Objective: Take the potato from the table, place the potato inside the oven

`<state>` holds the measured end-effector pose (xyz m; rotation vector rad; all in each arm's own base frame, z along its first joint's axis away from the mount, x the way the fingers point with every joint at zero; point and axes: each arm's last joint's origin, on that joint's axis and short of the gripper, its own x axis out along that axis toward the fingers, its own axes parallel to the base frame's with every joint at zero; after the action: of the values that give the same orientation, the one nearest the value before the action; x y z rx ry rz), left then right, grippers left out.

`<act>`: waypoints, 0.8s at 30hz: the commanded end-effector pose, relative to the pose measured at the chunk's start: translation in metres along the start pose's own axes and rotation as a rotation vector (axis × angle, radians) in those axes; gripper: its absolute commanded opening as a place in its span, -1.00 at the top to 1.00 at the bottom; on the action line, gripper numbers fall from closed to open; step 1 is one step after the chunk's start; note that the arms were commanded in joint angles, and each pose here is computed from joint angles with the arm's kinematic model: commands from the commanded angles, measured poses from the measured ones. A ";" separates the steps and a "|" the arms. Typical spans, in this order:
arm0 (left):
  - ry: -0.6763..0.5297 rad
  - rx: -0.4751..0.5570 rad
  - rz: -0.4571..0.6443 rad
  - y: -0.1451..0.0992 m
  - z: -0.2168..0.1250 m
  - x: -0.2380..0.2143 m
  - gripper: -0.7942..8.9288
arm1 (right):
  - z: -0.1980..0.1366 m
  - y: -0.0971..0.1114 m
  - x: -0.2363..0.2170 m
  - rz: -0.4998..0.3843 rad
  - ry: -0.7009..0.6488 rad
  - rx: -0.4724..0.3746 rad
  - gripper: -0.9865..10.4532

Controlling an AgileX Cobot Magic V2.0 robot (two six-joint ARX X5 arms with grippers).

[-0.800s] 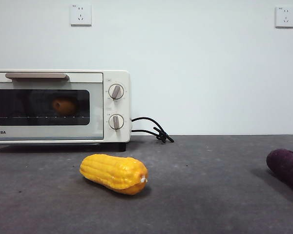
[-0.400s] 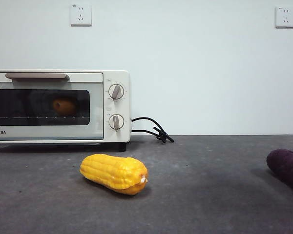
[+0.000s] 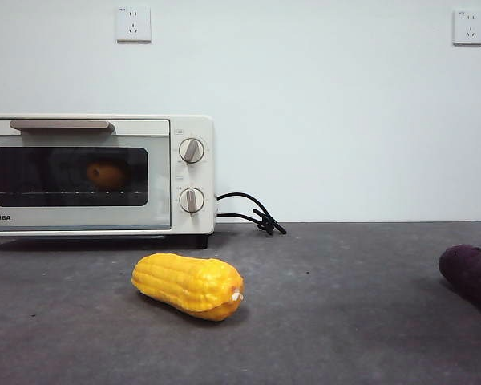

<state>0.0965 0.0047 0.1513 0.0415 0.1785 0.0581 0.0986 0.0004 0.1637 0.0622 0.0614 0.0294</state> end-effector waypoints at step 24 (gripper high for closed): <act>0.019 0.000 0.001 0.000 -0.004 0.002 0.84 | -0.014 -0.002 -0.002 -0.065 0.115 -0.003 0.82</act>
<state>0.0972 0.0047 0.1502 0.0413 0.1927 0.0578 0.0955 -0.0012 0.1520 0.0445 0.1766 -0.0288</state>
